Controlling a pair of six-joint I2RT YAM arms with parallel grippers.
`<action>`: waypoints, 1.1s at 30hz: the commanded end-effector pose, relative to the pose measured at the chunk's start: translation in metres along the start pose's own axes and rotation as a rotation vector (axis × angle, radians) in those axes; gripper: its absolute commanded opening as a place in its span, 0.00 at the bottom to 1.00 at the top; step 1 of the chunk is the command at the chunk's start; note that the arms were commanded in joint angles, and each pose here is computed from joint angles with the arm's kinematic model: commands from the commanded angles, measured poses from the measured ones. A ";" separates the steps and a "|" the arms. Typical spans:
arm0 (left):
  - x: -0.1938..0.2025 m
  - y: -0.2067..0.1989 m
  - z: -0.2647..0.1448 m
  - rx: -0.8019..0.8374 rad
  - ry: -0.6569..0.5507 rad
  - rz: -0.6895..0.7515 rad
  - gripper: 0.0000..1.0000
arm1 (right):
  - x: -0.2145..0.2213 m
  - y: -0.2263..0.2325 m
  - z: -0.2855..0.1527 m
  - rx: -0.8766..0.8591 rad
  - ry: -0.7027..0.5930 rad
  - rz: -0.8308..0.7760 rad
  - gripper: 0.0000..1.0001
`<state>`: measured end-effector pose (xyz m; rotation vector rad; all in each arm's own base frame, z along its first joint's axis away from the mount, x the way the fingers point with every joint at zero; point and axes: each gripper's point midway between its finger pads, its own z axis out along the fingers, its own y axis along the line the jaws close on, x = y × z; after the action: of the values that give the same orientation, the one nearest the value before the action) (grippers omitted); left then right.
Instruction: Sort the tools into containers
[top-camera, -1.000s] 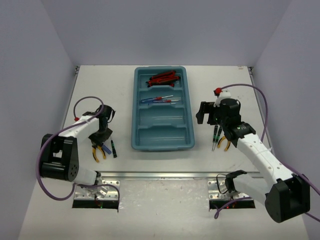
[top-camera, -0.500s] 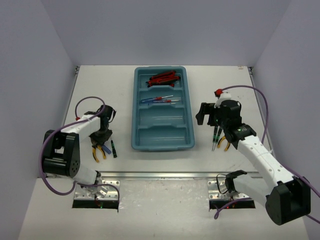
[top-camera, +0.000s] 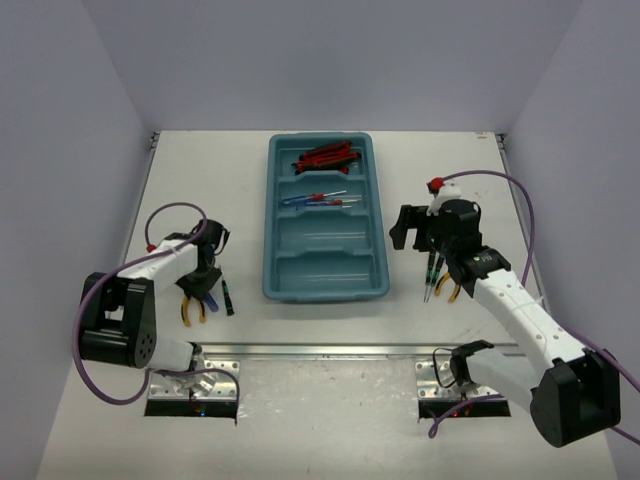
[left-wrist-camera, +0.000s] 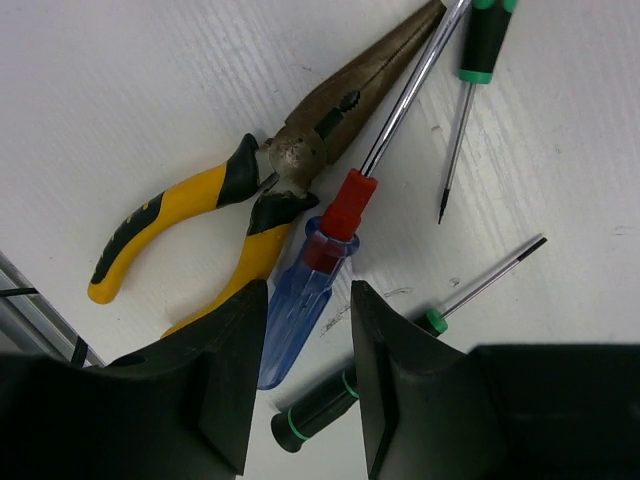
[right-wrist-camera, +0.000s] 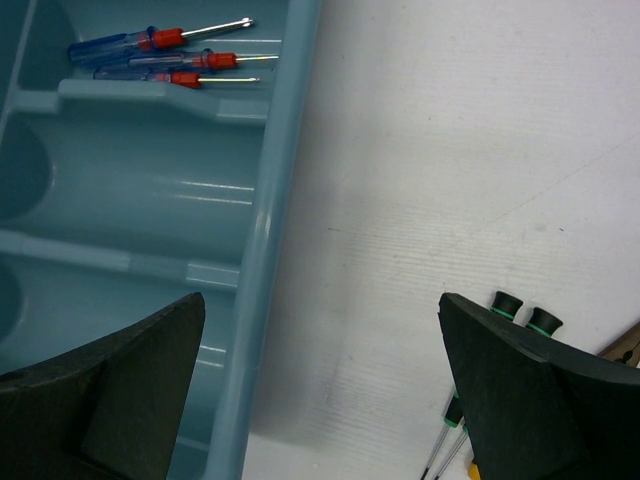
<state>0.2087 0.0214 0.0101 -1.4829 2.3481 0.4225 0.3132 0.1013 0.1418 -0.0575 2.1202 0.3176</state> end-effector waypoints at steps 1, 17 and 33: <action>-0.007 0.004 0.000 0.004 -0.037 -0.047 0.37 | -0.013 0.005 0.001 -0.022 -0.055 0.013 0.99; 0.013 -0.006 0.017 0.058 0.026 -0.001 0.12 | -0.012 0.007 0.000 -0.035 -0.049 0.017 0.99; -0.088 -0.058 -0.136 0.599 -0.299 -0.002 0.00 | -0.014 0.006 0.004 -0.027 -0.046 0.015 0.99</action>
<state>0.2536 0.0158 0.1107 -1.2173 2.1067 0.0433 0.3146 0.1060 0.1419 -0.0622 2.1156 0.3464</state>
